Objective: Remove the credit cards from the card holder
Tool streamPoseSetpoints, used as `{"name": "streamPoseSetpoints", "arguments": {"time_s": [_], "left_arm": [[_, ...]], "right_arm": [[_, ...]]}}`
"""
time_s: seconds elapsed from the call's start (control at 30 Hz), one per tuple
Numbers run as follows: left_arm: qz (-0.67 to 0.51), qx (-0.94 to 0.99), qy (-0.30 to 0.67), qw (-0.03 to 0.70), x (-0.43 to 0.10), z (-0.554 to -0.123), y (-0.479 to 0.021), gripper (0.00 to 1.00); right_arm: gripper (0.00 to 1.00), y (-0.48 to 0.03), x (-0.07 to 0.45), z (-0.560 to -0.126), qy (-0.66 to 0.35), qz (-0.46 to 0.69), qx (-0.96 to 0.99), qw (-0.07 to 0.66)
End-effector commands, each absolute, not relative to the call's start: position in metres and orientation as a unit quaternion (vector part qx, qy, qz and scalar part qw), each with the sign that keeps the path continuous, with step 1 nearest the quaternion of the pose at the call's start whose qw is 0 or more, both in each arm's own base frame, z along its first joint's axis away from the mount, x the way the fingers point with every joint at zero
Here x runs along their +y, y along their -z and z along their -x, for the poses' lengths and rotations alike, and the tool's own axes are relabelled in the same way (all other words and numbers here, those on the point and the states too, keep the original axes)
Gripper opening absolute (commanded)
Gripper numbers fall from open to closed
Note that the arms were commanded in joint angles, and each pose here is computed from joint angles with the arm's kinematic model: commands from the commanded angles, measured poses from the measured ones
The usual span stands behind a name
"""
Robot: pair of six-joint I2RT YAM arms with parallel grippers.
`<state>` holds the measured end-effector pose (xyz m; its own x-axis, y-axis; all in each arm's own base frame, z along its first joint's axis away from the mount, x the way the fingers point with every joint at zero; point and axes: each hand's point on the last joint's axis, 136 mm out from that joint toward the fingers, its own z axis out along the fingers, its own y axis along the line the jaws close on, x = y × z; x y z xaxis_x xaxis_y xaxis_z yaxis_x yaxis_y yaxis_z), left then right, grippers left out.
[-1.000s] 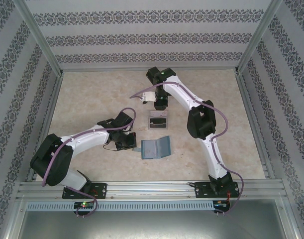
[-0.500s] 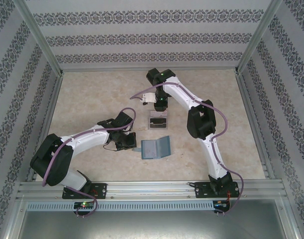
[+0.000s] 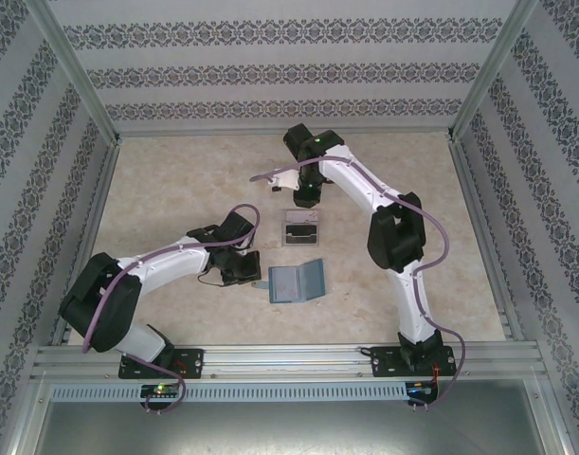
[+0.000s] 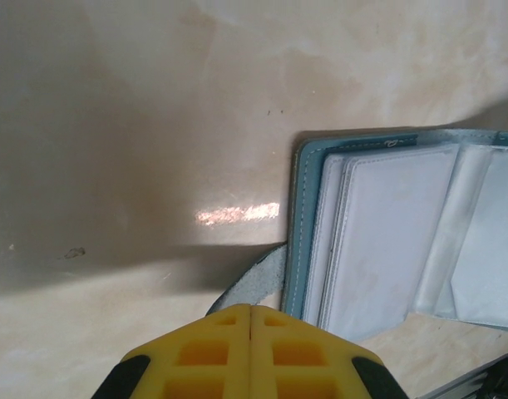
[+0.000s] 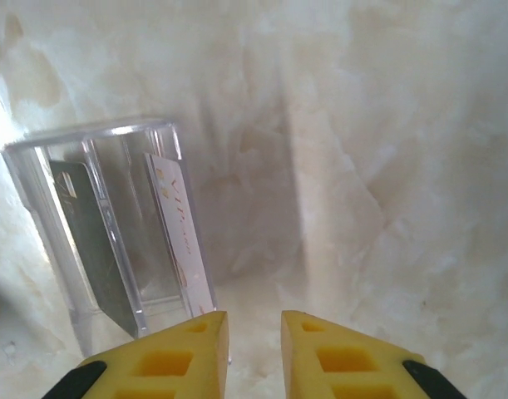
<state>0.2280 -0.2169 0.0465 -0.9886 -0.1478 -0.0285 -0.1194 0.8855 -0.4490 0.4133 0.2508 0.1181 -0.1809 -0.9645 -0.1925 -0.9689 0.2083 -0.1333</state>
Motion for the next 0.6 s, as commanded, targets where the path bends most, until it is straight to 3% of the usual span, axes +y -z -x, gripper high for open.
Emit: {"name": "streamPoseSetpoints", "arguments": {"time_s": [0.0,0.27,0.57], "left_arm": [[0.063,0.967,0.243,0.044,-0.224,-0.242,-0.053,0.00],[0.057,0.963,0.261,0.044,-0.234,-0.249,-0.054,0.00],[0.047,0.959,0.278,0.033,-0.245,-0.251,-0.051,0.00]], "right_arm": [[0.24,-0.146,0.259,-0.415,-0.043,0.565,0.805,0.177],[0.23,-0.160,0.266,-0.389,-0.119,0.397,0.882,0.226],[0.21,-0.149,0.277,-0.329,-0.174,0.282,0.921,0.206]]}}
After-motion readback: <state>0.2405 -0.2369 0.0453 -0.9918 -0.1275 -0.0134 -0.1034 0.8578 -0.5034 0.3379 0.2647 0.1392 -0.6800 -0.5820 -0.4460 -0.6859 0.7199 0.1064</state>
